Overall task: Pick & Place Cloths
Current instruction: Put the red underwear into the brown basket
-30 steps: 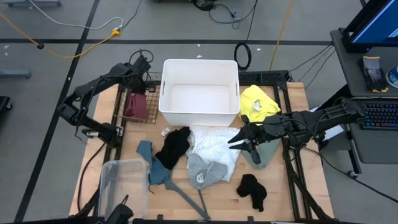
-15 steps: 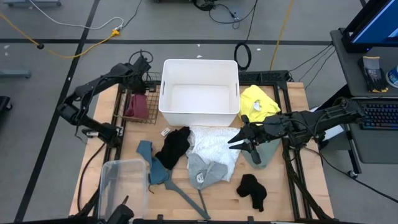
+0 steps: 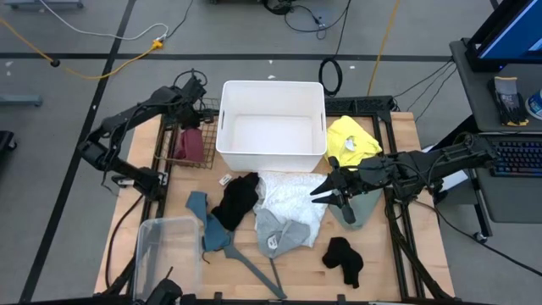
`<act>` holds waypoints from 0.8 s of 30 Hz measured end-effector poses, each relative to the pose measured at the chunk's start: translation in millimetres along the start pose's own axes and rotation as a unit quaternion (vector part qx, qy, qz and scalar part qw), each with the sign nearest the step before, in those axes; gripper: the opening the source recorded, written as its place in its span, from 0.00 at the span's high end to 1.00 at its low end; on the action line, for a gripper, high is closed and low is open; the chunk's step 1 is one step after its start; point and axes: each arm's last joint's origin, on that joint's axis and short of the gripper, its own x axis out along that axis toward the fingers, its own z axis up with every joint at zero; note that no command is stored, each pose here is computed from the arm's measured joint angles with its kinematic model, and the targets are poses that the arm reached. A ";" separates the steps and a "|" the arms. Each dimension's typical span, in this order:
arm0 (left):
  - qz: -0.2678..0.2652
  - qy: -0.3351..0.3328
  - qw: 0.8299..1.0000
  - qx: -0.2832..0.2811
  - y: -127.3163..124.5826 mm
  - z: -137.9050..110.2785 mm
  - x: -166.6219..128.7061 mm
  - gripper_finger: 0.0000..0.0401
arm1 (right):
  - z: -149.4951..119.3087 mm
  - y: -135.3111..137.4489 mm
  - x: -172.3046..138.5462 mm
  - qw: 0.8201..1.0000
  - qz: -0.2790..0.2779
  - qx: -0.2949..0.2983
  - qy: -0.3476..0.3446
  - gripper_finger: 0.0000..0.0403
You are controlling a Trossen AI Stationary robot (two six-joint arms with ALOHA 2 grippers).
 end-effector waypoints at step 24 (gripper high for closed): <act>-0.015 0.021 0.996 -0.088 -4.9 -6.6 0.3 1.00 | -0.8 0.0 0.0 1.000 0.003 0.000 0.005 0.79</act>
